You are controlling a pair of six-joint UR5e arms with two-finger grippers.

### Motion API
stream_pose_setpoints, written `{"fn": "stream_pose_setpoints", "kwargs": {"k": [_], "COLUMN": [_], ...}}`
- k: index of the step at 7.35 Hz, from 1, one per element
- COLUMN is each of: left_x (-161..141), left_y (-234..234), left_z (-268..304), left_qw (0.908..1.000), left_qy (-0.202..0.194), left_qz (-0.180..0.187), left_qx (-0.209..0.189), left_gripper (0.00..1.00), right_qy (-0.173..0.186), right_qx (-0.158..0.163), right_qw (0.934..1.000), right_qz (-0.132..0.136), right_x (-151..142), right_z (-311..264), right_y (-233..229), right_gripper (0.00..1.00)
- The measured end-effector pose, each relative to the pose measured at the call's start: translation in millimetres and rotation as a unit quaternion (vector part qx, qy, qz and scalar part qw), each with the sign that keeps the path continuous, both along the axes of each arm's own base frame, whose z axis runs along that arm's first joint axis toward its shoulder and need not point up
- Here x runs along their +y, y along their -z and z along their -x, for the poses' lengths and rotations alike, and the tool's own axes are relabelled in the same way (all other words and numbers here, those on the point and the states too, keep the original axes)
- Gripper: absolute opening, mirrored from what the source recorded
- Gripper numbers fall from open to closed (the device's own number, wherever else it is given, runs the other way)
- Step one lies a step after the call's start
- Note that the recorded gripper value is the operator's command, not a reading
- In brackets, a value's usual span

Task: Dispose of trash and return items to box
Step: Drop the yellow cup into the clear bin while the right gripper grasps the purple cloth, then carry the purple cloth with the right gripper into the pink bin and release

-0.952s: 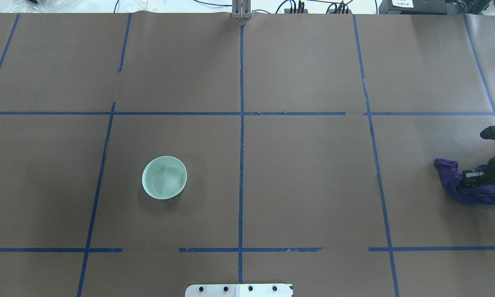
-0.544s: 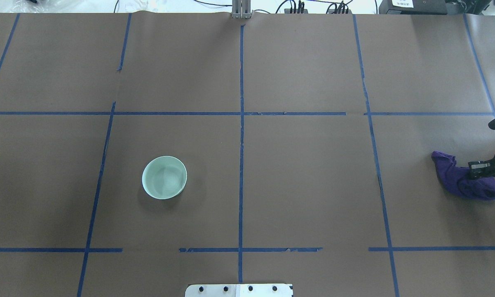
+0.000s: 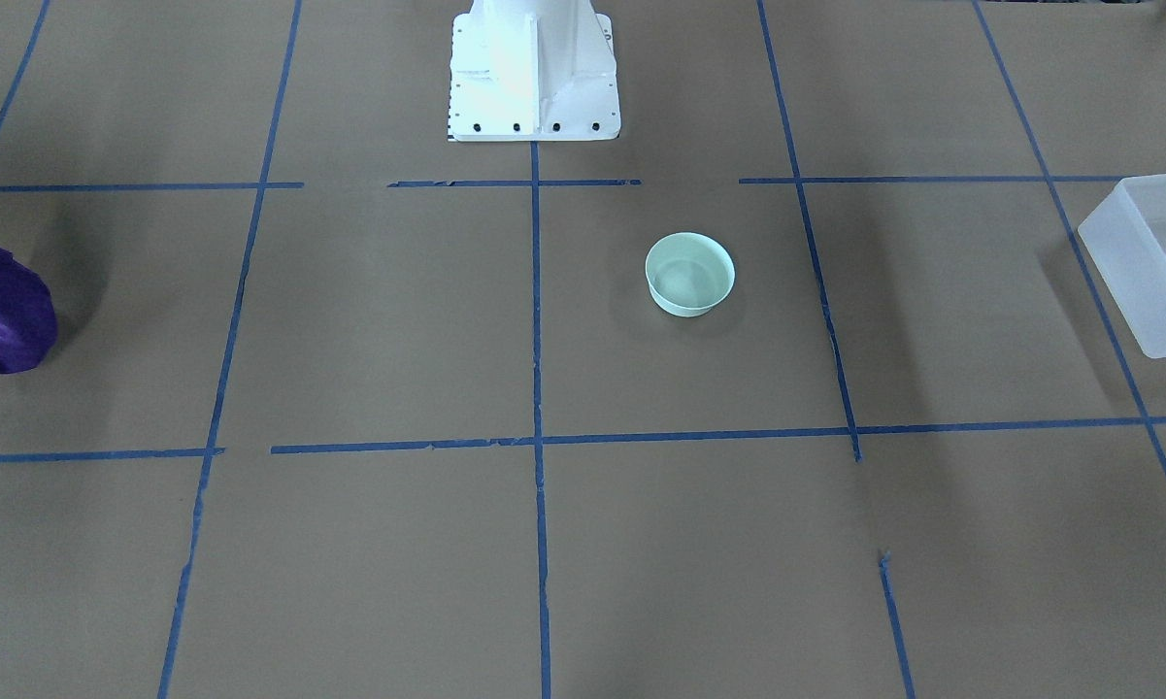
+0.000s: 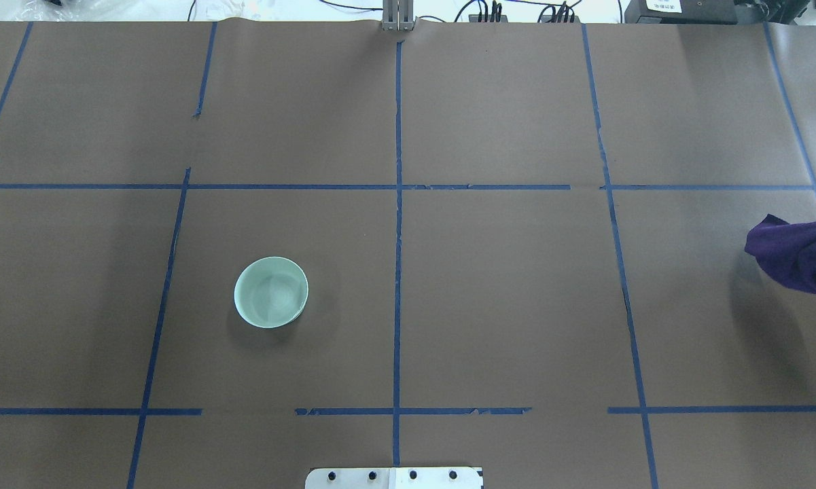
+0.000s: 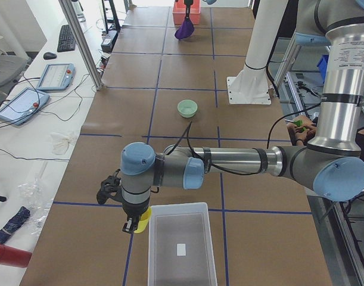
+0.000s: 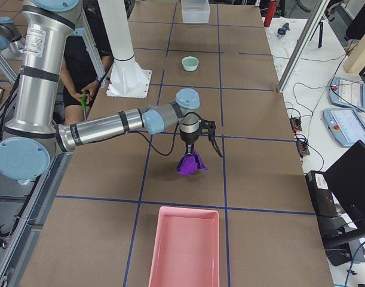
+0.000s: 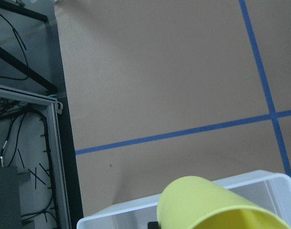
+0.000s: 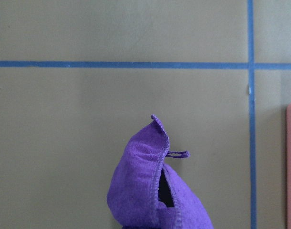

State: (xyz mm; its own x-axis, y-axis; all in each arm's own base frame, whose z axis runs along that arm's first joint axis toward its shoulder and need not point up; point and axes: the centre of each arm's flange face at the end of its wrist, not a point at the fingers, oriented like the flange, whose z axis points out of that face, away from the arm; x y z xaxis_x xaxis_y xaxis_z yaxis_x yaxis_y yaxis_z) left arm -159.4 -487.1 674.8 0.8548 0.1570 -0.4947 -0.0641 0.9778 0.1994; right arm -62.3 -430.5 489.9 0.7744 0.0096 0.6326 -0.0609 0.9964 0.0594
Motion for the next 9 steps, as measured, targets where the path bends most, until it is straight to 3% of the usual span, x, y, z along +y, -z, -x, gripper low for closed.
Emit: {"fn": "stream_pose_setpoints", "kwargs": {"k": [2, 4, 6, 9], "left_x": [32, 56, 66, 67], "left_y": [-30, -65, -100, -108], "left_z": [-8, -35, -70, -103], "left_qw": [0.9997, 0.9986, 0.9952, 0.9889], "left_qy": [0.000, -0.020, -0.054, -0.088], "left_qz": [0.022, 0.025, 0.016, 0.014], "left_qx": [0.008, 0.041, 0.080, 0.119], "left_gripper": [0.00, 0.00, 0.00, 0.00], "right_qy": [0.016, 0.032, 0.040, 0.053], "right_qx": [0.033, 0.048, 0.054, 0.055], "right_qw": [0.9992, 0.9977, 0.9969, 0.9963], "right_qz": [-0.017, -0.034, -0.041, -0.041], "right_x": [-51, -62, -59, -48], "right_z": [-77, -131, -170, -200], "right_y": [71, 104, 91, 54], "right_gripper": [0.00, 0.00, 0.00, 0.00]}}
